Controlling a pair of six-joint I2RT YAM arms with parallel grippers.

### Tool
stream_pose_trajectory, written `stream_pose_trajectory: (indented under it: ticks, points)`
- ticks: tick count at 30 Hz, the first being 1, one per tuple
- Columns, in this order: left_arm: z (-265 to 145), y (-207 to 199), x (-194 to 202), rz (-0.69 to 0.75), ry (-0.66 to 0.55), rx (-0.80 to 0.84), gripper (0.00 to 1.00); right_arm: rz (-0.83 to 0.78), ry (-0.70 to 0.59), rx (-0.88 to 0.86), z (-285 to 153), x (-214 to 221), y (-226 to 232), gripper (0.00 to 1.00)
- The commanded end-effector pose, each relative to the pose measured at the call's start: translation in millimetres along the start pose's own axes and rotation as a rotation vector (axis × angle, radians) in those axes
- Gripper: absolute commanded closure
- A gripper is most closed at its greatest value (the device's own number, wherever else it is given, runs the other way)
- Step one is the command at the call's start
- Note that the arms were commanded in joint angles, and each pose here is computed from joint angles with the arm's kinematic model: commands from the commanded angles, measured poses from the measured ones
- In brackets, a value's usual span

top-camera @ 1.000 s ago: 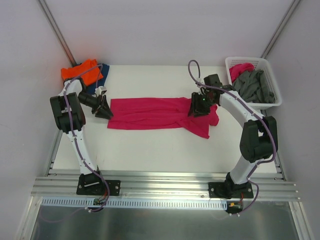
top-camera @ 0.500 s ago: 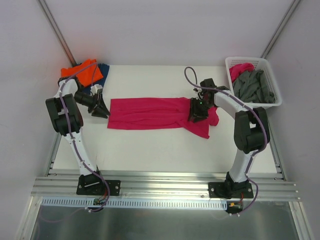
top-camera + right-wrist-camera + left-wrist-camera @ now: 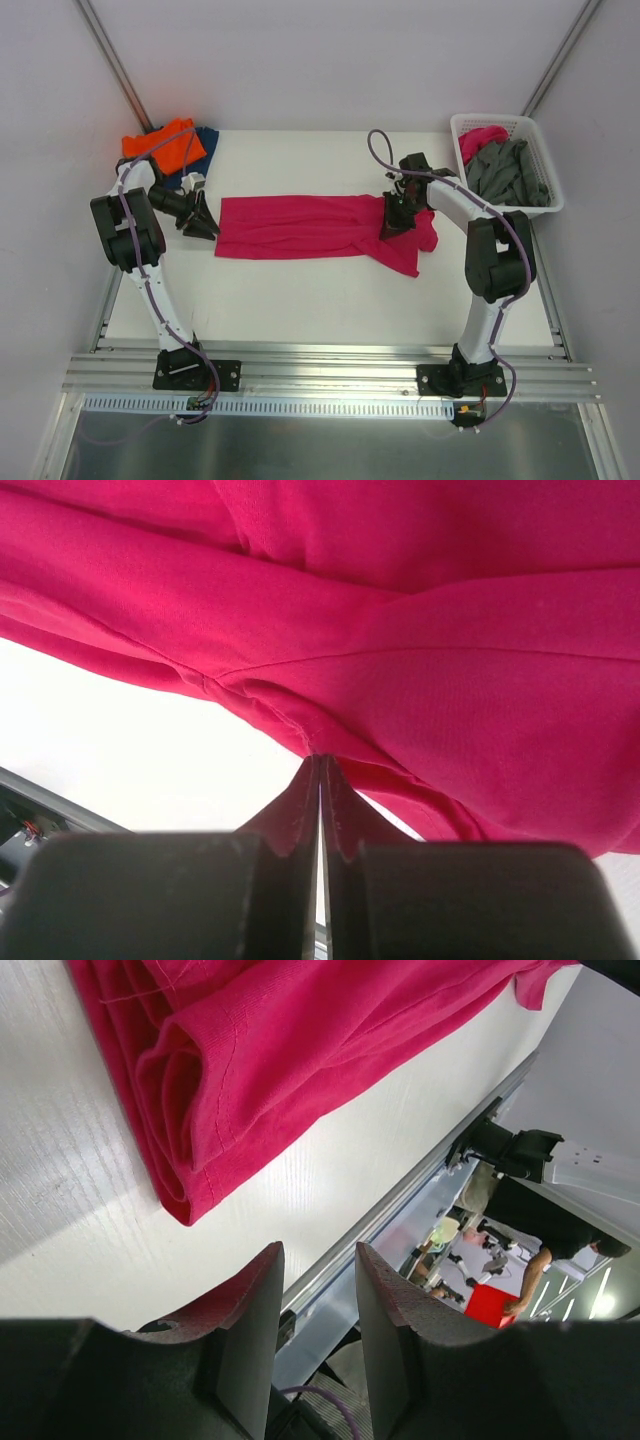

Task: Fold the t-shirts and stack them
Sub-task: Fold the tshirt

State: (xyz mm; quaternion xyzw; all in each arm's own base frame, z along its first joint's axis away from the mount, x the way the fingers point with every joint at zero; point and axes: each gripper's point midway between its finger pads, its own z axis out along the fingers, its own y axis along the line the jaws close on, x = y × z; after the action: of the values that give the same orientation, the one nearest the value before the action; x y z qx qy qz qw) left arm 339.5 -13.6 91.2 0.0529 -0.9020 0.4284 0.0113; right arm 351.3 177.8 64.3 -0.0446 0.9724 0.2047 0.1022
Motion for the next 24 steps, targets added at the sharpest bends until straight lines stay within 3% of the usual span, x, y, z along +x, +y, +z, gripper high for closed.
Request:
stream_pose_trajectory:
  ticks: [1,12,24]
  points:
    - [-13.2,-20.8,8.4,0.003,-0.007,0.034,0.65,-0.018,-0.059,-0.024,-20.5,-13.8,11.5,0.99]
    - [-15.1,-21.6,-1.1,0.003,-0.029,0.033,0.65,-0.058,-0.178,-0.053,-73.1,-14.3,32.7,0.99]
    - [3.8,-1.5,-8.3,-0.052,0.008,0.056,0.66,-0.071,-0.209,-0.046,-89.8,10.1,32.0,0.99]
